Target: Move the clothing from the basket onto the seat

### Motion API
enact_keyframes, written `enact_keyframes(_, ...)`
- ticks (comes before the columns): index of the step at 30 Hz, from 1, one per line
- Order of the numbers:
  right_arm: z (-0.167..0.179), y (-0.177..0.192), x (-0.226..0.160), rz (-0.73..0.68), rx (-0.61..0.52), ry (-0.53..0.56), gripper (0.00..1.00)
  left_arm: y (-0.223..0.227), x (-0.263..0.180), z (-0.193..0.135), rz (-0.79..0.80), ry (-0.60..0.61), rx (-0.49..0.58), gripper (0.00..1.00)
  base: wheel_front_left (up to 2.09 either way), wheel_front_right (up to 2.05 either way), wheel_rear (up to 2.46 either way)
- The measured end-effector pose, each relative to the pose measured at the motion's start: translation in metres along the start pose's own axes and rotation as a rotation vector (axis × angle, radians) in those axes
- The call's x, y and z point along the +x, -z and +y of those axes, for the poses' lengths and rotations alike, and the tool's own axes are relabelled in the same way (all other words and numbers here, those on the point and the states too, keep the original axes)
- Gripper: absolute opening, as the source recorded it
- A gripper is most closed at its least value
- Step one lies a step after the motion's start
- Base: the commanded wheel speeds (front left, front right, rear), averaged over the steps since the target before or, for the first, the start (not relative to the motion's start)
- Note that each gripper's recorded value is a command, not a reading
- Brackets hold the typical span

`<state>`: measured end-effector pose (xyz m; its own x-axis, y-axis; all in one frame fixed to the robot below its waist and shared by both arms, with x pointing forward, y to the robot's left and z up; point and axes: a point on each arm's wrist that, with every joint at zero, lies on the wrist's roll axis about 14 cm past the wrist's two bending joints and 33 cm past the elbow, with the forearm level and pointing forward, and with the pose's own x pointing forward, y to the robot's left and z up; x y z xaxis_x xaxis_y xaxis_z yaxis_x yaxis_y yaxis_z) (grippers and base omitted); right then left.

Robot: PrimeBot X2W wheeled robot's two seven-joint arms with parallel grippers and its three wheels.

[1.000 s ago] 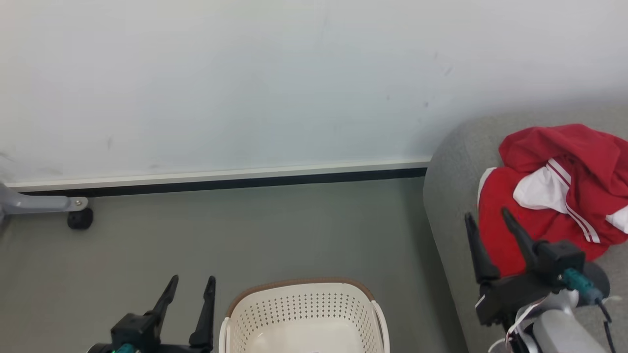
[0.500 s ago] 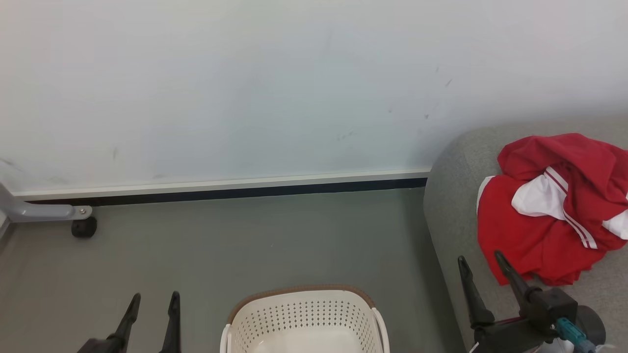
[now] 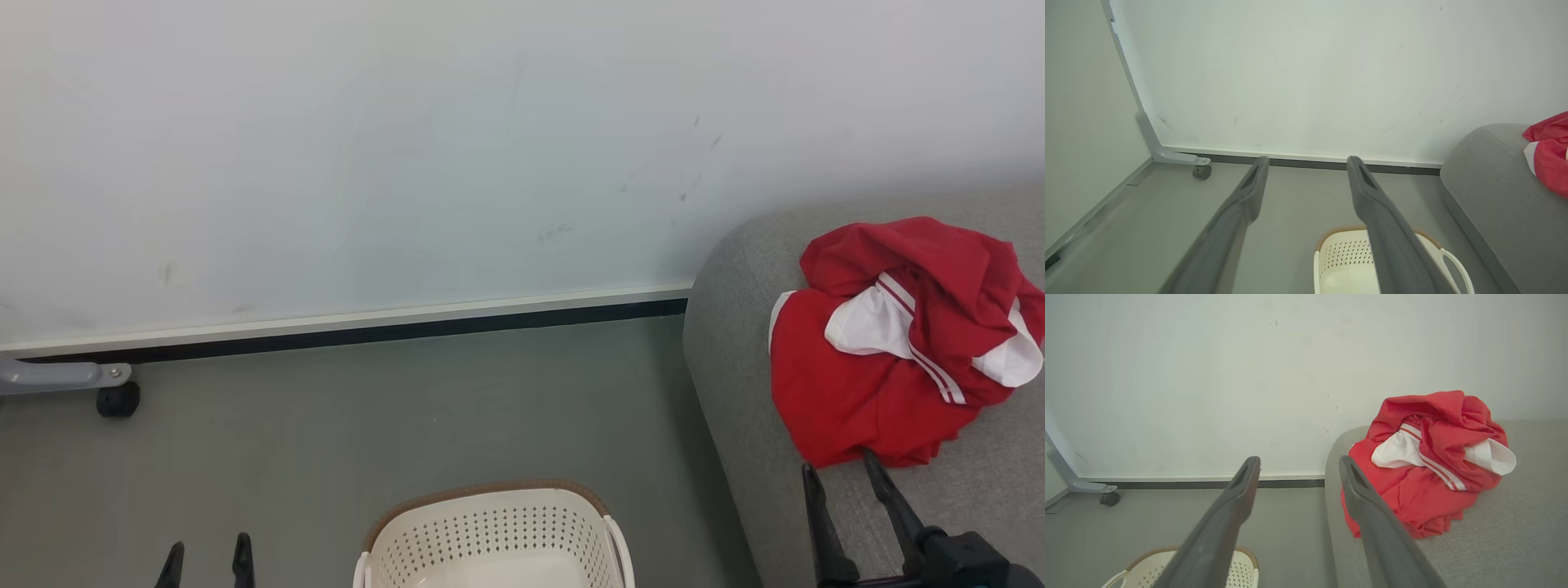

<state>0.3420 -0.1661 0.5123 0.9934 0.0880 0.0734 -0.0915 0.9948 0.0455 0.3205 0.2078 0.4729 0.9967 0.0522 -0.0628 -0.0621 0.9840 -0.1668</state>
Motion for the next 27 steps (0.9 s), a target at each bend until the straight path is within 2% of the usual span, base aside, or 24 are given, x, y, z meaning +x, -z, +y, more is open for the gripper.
enact_keyframes(24, -0.011, -0.017, -0.003, -0.056, -0.018, 0.040, 1.00, -0.008, -0.005, 0.001, -0.032, -0.007, 0.026, 1.00, 0.00, 0.00, 0.00)
enact_keyframes(25, -0.011, -0.017, -0.003, -0.056, -0.018, 0.040, 0.00, -0.009, -0.005, 0.001, -0.033, -0.010, 0.027, 0.00, 0.00, 0.00, 0.00)
enact_keyframes(27, -0.010, -0.012, -0.004, -0.039, -0.016, 0.041, 0.00, -0.004, -0.006, 0.002, -0.017, -0.015, 0.023, 0.00, 0.00, 0.00, 0.00)
